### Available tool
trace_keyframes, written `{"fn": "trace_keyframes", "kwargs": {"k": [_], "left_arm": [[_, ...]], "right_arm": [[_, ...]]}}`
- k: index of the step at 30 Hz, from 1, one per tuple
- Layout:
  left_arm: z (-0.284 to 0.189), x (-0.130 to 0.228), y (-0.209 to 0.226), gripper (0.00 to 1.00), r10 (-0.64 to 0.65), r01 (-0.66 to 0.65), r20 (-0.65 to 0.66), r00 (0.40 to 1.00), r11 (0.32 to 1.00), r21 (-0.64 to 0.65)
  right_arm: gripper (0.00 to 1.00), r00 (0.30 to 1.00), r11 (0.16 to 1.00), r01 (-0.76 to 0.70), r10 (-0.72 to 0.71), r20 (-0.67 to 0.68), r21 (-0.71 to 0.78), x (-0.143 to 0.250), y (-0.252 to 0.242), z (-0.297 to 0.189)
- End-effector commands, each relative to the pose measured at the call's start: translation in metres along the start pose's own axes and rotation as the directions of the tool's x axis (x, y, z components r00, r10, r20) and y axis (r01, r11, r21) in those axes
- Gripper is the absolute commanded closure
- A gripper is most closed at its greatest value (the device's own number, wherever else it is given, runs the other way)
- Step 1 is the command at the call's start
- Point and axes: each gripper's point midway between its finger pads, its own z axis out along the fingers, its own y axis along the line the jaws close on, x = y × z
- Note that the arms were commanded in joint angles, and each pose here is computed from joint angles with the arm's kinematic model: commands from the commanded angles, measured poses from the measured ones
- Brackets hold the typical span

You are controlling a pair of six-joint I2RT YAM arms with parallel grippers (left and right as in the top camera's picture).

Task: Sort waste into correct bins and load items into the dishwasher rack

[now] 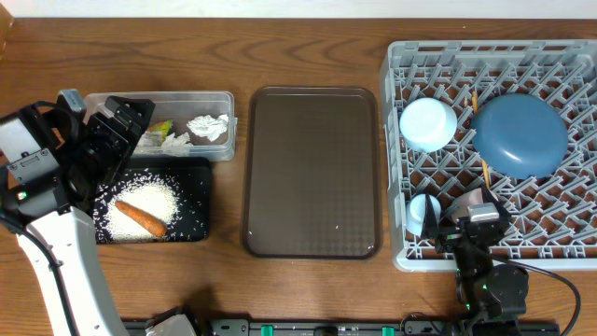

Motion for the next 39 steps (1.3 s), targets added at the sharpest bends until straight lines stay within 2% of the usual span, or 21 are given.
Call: {"fn": "trace_keyframes", "kwargs": {"k": [1, 13, 39], "left_arm": [[-0.007, -0.004, -0.008, 0.02, 0.008, -0.009, 0.022, 1.000, 1.000, 0.012], [-0.007, -0.004, -0.008, 0.02, 0.008, -0.009, 0.022, 1.000, 1.000, 0.012], [-0.007, -0.004, -0.008, 0.02, 0.008, -0.009, 0.022, 1.000, 1.000, 0.012]], "right_arm": [[0.01, 1.000, 1.000, 0.017, -0.017, -0.001, 0.011, 0.001, -0.002, 0.000], [0.01, 1.000, 0.996, 0.012, -0.011, -0.008, 0.090, 0.002, -0.021, -0.001], [0.01, 1.000, 0.996, 0.012, -0.011, -0.008, 0.089, 0.002, -0.021, -0.001]]}}
